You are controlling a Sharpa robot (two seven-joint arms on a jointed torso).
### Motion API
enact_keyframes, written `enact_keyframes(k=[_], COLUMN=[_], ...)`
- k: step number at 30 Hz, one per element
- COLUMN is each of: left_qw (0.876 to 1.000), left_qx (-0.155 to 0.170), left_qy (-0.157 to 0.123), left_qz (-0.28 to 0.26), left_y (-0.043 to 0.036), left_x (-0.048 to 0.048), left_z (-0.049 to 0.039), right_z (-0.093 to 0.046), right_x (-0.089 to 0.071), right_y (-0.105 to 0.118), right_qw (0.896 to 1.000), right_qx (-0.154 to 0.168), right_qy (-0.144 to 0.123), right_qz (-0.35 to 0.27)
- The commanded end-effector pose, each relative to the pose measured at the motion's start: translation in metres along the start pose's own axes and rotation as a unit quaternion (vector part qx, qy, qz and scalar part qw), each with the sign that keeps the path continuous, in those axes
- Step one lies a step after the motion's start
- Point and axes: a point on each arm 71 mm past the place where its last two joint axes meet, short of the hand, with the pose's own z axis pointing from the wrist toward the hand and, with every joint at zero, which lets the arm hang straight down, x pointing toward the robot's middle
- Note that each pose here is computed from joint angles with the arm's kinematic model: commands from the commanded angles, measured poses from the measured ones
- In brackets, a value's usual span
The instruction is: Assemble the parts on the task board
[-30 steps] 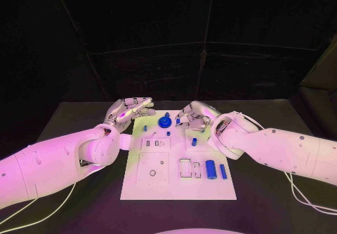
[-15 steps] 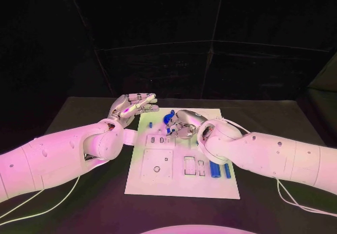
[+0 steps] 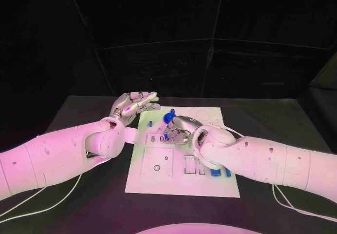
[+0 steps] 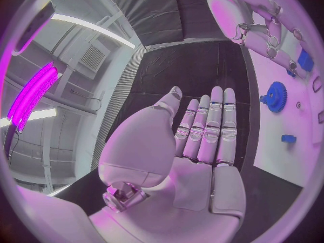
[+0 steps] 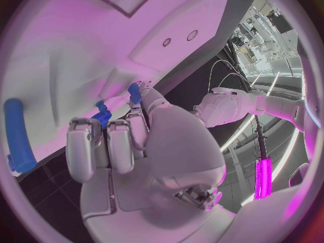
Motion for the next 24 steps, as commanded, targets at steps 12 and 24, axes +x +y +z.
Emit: enact_keyframes(k=[12,24], left_qw=[1.000,1.000], left_qx=[0.005,0.005], left_qy=[0.003,0.003], left_qz=[-0.001,-0.001], left_y=[-0.0012,-0.0009], left_x=[0.0014,0.0010], left_z=[0.0018,0.0022], right_z=[0.0029,0.0033], right_x=[0.0058,0.0081], right_y=[0.0037,-0.0021], right_qw=[1.000,1.000], right_qx=[0.000,0.016], right_qy=[-0.009,0.009], right_qz=[-0.014,-0.022])
